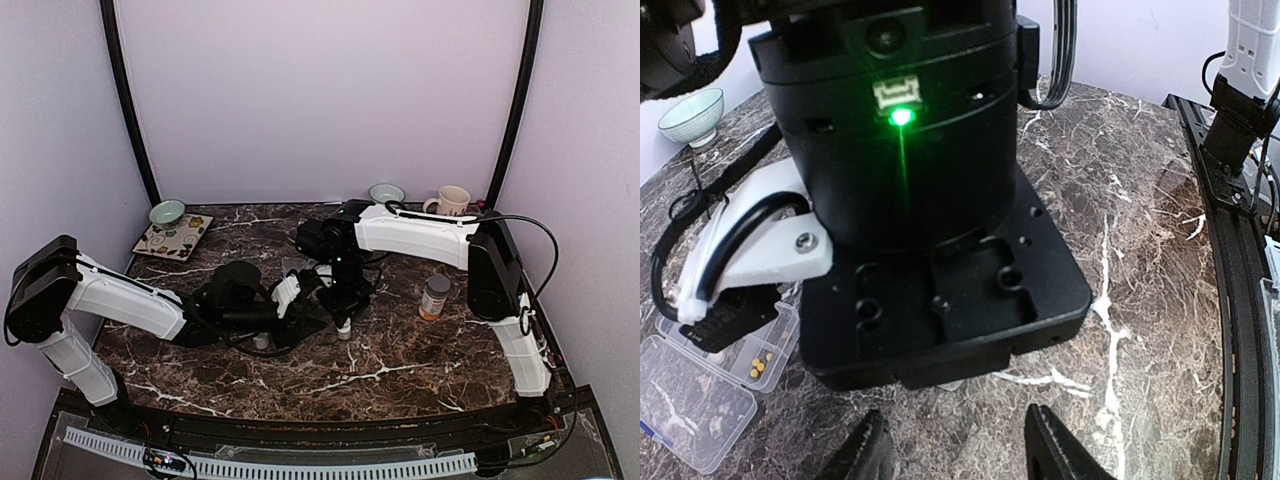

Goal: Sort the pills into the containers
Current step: Close the lid of the pill bottle on the pill bottle.

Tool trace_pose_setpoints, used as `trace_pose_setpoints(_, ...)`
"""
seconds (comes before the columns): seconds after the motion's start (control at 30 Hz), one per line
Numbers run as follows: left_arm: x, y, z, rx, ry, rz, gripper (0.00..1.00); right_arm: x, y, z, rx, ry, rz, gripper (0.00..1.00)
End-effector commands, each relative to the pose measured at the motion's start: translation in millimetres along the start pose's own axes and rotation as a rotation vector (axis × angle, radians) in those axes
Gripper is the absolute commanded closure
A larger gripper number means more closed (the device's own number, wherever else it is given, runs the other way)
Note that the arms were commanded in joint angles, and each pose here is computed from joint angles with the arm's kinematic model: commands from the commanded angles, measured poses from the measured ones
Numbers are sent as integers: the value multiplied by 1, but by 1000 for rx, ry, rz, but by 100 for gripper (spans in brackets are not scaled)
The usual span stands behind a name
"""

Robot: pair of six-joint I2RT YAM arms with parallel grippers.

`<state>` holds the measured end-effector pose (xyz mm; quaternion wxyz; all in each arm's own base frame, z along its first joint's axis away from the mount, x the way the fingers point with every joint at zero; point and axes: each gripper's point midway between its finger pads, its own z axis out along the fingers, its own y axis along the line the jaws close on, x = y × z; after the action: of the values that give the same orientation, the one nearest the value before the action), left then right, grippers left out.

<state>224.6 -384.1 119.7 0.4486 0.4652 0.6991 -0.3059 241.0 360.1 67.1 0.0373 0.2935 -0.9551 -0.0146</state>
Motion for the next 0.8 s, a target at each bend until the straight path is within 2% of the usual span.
trace_pose_setpoints(0.0,3,-1,0,9,-4,-10,52,-7,-4,-4,8,-10,7,69)
trace_pose_setpoints(0.5,4,-1,0,11,-6,-11,52,-5,-2,0,-3,4,3,66)
trace_pose_setpoints(0.77,4,-1,0,11,-6,-12,53,-4,-3,-3,-2,-6,9,70)
